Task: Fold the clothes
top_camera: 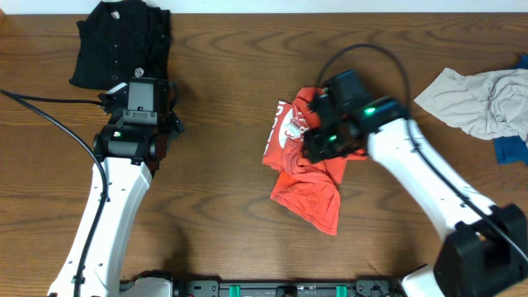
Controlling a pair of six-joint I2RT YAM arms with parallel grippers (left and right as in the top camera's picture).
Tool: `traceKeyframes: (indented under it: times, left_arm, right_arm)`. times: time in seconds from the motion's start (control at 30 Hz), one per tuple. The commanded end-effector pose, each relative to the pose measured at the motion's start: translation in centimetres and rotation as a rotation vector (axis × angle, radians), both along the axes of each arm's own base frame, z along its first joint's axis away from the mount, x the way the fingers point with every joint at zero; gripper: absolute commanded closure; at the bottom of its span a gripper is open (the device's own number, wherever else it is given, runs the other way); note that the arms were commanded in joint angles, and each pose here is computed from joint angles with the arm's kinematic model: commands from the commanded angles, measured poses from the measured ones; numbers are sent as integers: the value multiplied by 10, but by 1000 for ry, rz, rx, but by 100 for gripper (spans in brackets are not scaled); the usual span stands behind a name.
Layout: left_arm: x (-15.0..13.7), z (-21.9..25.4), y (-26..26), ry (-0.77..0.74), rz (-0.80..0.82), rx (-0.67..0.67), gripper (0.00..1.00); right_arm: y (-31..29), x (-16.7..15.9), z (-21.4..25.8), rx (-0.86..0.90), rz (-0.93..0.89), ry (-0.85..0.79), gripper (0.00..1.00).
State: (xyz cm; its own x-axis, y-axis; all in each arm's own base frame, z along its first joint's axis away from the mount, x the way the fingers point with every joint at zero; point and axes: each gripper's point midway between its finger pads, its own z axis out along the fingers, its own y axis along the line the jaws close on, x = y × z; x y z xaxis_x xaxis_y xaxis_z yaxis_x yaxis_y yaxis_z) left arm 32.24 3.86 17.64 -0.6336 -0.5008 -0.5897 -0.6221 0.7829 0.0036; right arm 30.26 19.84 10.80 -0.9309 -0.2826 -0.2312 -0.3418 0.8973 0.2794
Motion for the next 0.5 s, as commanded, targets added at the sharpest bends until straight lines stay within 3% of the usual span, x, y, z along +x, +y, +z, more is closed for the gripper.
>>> traceKeyframes:
  times: [0.0,0.37,0.47]
  left_arm:
    - [-4,-7,2,21,8,2,2]
    - [-4,-7,2,21,8,2,2]
    - [-4,-7,2,22,8,2,2]
  right_arm:
    - [18,-15,-26,-29,108,35,39]
    - [10,-11,-69,-170,50,86,40]
    - [9,-8,-69,-173,27,76,46]
